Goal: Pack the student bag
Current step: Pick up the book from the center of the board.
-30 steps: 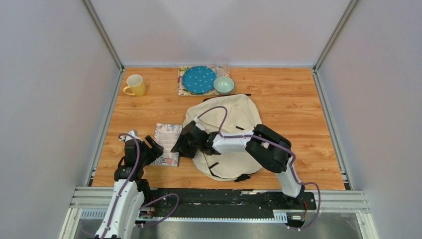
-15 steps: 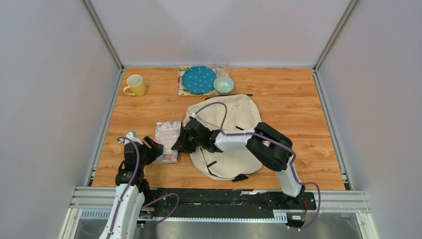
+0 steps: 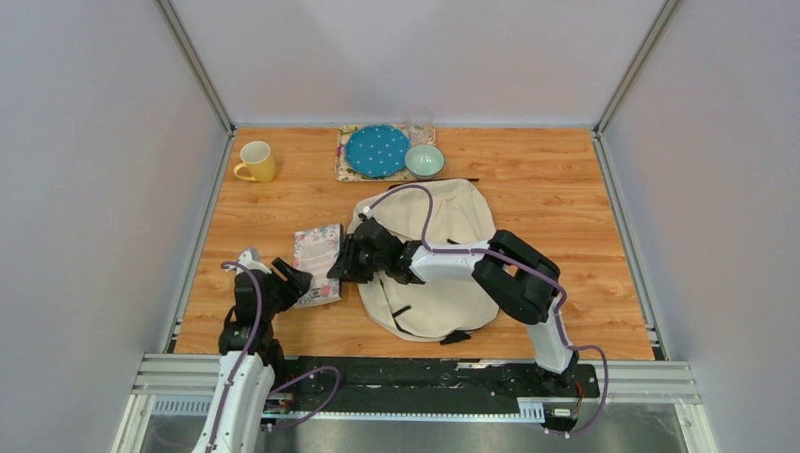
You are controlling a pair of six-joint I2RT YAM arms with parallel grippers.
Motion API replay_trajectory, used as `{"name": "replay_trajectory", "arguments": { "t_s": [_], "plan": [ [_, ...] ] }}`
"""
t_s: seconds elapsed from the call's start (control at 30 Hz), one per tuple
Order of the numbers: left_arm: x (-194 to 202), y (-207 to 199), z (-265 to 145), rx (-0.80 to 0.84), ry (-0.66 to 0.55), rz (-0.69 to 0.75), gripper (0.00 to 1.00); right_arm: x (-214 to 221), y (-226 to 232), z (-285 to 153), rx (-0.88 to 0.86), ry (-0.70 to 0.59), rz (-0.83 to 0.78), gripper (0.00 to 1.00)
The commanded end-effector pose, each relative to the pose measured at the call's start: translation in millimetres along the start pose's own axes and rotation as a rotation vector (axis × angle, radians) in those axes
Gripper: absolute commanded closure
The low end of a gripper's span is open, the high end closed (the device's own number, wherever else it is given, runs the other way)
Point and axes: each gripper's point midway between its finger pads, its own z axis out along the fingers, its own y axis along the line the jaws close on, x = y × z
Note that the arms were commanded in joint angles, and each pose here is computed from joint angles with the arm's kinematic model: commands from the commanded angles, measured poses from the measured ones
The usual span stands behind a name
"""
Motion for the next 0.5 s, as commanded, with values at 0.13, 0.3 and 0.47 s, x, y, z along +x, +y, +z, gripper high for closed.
{"name": "replay_trajectory", "arguments": {
  "t_s": [0.13, 0.3, 0.47],
  "plan": [
    [41, -29, -9, 0.194, 0.177, -0.110, 0.30, 34, 47, -4, -0.137, 0.133, -0.083, 0.66],
    [45, -32, -10, 0.221, 0.194, -0.121, 0.32, 36, 50, -5, -0.144, 0.148, -0.102, 0.60],
    [52, -30, -10, 0.223, 0.218, -0.127, 0.33, 38, 51, -2, -0.155, 0.161, -0.105, 0.57]
  ]
}}
